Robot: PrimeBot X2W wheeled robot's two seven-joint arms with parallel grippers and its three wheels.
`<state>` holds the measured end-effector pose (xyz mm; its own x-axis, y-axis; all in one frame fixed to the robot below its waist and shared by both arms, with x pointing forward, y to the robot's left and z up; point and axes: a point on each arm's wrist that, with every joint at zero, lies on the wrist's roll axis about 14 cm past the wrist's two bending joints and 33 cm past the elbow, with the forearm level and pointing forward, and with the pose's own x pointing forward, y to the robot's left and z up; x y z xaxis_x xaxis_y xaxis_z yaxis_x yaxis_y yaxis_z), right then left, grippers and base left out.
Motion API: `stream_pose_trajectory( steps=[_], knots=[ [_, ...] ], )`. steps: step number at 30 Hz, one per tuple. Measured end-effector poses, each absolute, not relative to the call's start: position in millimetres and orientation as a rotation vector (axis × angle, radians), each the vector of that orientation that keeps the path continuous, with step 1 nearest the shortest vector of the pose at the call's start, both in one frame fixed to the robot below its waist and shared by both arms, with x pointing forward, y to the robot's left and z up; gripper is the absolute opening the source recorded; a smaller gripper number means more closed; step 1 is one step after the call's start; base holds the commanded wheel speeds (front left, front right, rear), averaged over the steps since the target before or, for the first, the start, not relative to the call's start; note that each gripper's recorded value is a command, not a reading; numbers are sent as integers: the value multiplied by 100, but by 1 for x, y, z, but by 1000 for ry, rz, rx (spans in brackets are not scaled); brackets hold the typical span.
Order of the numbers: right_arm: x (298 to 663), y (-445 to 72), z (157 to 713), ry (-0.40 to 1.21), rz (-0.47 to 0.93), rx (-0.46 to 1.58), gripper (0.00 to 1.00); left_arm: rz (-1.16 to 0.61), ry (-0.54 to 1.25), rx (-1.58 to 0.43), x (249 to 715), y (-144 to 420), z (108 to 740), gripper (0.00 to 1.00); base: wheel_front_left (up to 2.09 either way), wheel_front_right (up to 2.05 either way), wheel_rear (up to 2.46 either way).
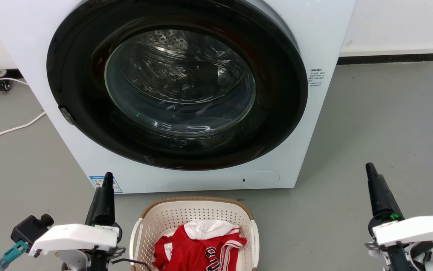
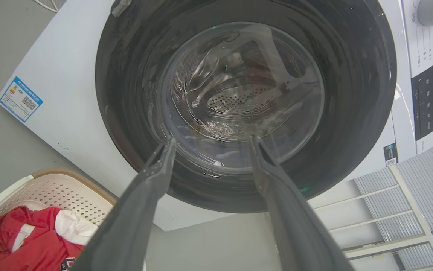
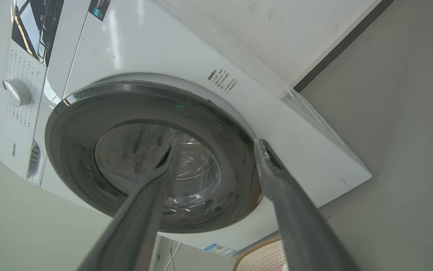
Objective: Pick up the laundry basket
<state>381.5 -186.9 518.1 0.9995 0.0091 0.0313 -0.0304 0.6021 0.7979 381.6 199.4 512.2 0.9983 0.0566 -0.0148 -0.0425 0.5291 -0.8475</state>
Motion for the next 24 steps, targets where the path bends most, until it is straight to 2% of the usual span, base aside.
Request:
stream_pose_trajectory(
  steps=[24],
  knots=[
    [374, -177, 517, -42, 50, 540, 100, 44, -100, -677, 376, 201, 531, 100, 0, 0, 0]
  ],
)
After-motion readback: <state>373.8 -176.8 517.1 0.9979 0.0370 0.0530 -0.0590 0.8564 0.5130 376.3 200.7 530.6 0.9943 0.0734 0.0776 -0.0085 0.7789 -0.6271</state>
